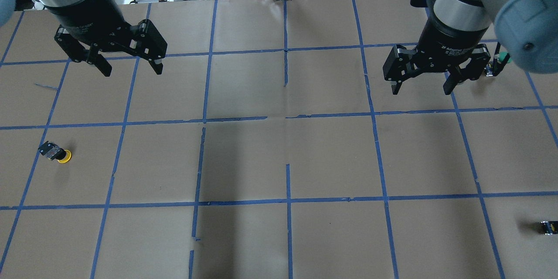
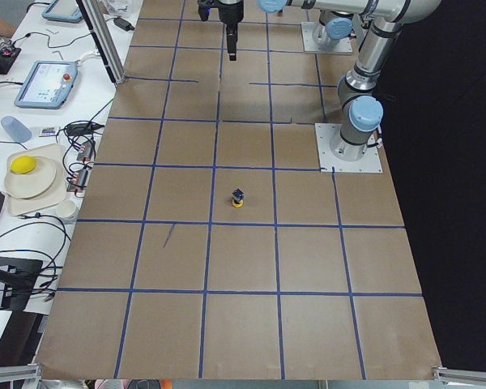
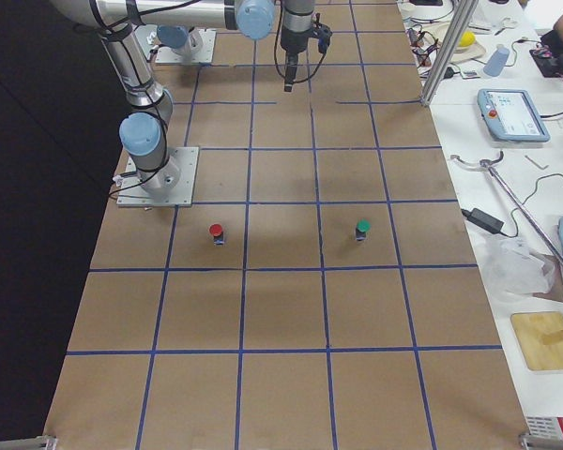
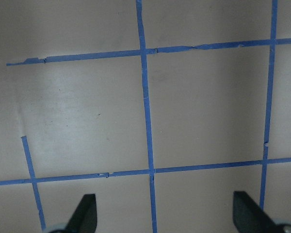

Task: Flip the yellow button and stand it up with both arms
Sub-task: 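Lower the left gripper onto the lying yellow button and grasp its base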

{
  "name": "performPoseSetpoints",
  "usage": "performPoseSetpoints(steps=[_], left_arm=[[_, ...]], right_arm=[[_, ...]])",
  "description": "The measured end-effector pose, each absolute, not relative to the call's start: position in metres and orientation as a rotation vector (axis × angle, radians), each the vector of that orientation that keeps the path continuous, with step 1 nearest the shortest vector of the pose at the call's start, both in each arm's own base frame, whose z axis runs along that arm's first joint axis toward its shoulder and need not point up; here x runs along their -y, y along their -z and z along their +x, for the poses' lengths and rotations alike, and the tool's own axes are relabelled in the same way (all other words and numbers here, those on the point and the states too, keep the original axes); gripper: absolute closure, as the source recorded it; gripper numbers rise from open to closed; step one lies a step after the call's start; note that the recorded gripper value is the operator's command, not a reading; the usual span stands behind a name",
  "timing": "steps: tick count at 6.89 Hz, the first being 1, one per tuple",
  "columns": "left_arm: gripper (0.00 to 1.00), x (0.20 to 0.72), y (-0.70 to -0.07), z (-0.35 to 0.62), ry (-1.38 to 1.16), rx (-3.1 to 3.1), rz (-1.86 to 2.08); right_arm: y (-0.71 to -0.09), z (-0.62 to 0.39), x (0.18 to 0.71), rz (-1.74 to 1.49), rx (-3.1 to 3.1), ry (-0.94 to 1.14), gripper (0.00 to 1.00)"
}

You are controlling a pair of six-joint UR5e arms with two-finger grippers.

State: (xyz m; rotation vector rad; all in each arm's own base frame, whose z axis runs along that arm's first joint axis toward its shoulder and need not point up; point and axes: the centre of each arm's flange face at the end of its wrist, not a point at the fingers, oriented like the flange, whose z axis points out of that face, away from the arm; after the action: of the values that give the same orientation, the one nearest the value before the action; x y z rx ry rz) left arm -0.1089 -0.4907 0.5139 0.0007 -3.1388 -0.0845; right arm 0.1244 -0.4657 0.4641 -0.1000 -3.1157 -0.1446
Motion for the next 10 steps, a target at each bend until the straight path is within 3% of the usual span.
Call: performPoseSetpoints(steps=[3,10], left_arm=[[0.00,0.489,-0.443,-0.001,0.263,3.092,-0.174],[0.02,0.462,-0.301,0.204,0.053,2.994,-0.932]], right_arm=[[-0.464,0.124,0.466,-0.100,3.115,0.145,0.00],[-0.463,0.124,0.466,-0.100,3.115,0.149,0.00]])
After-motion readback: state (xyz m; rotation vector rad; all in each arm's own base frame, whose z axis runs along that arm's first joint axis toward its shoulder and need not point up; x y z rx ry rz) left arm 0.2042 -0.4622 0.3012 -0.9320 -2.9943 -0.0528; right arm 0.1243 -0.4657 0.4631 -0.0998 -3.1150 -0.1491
